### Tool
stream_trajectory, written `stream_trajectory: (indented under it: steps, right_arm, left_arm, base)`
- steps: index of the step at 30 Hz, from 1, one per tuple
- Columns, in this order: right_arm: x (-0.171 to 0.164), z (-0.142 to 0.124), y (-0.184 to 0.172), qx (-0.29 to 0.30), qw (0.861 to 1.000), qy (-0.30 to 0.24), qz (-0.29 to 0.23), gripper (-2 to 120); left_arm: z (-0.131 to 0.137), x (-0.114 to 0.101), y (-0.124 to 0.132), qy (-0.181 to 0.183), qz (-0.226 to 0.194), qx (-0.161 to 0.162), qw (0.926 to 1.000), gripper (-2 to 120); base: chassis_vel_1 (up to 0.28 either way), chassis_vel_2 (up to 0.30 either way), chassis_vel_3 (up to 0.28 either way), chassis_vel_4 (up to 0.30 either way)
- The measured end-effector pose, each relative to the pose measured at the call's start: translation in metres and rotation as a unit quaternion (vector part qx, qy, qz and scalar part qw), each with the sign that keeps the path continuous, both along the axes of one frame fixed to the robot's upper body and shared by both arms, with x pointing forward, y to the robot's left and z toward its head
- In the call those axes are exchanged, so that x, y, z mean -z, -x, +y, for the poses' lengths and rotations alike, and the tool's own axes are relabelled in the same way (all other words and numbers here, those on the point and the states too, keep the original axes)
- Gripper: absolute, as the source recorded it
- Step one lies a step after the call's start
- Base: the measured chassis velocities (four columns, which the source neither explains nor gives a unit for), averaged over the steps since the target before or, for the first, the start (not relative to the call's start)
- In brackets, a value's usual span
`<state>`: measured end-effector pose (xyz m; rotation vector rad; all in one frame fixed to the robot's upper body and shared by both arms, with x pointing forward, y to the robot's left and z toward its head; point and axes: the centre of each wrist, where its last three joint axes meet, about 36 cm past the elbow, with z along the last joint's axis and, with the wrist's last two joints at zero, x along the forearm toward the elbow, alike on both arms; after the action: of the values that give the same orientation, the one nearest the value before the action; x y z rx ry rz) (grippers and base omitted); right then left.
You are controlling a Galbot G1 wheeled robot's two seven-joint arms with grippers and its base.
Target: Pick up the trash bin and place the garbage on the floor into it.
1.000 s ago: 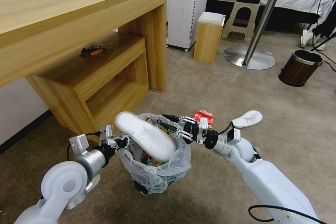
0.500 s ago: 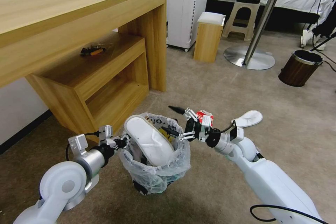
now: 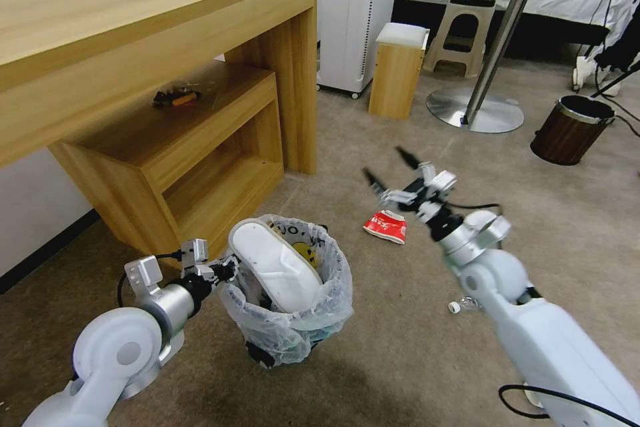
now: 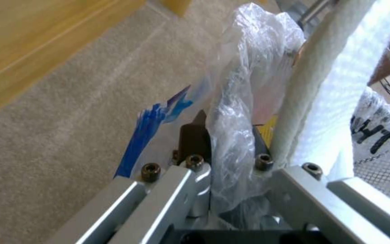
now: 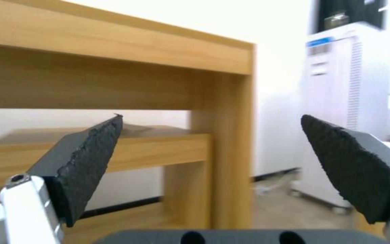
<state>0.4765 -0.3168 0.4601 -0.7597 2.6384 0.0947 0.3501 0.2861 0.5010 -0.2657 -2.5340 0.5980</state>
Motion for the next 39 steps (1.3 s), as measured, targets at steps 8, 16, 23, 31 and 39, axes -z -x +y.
stream_trajectory:
  steps: [8, 16, 23, 31, 39]
  right_arm:
    - [-0.011, -0.036, 0.013, 0.077, 0.997, -0.002, -0.012, 100]
    - [-0.011, -0.059, 0.025, 0.106, 0.994, -0.003, -0.021, 100]
    - [-0.009, -0.063, 0.030, 0.109, 0.994, -0.003, -0.026, 100]
    - [-0.008, -0.061, 0.031, 0.108, 0.994, -0.006, -0.032, 100]
    - [-0.007, -0.059, 0.032, 0.104, 0.994, -0.007, -0.034, 100]
  left_arm:
    - [0.010, -0.004, 0.003, -0.005, -0.004, -0.027, 0.9996, 3]
    - [0.012, -0.007, 0.007, -0.005, -0.007, -0.033, 0.9994, 3]
    - [0.013, -0.007, 0.008, -0.009, -0.008, -0.037, 0.9992, 3]
    - [0.012, -0.008, 0.011, -0.011, -0.009, -0.038, 0.9992, 3]
    - [0.012, -0.008, 0.014, -0.012, -0.009, -0.038, 0.9992, 3]
  base:
    - [0.000, 0.000, 0.000, 0.000]
    - [0.000, 0.000, 0.000, 0.000]
    - [0.000, 0.000, 0.000, 0.000]
    - [0.000, 0.000, 0.000, 0.000]
    - [-0.010, -0.013, -0.009, -0.013]
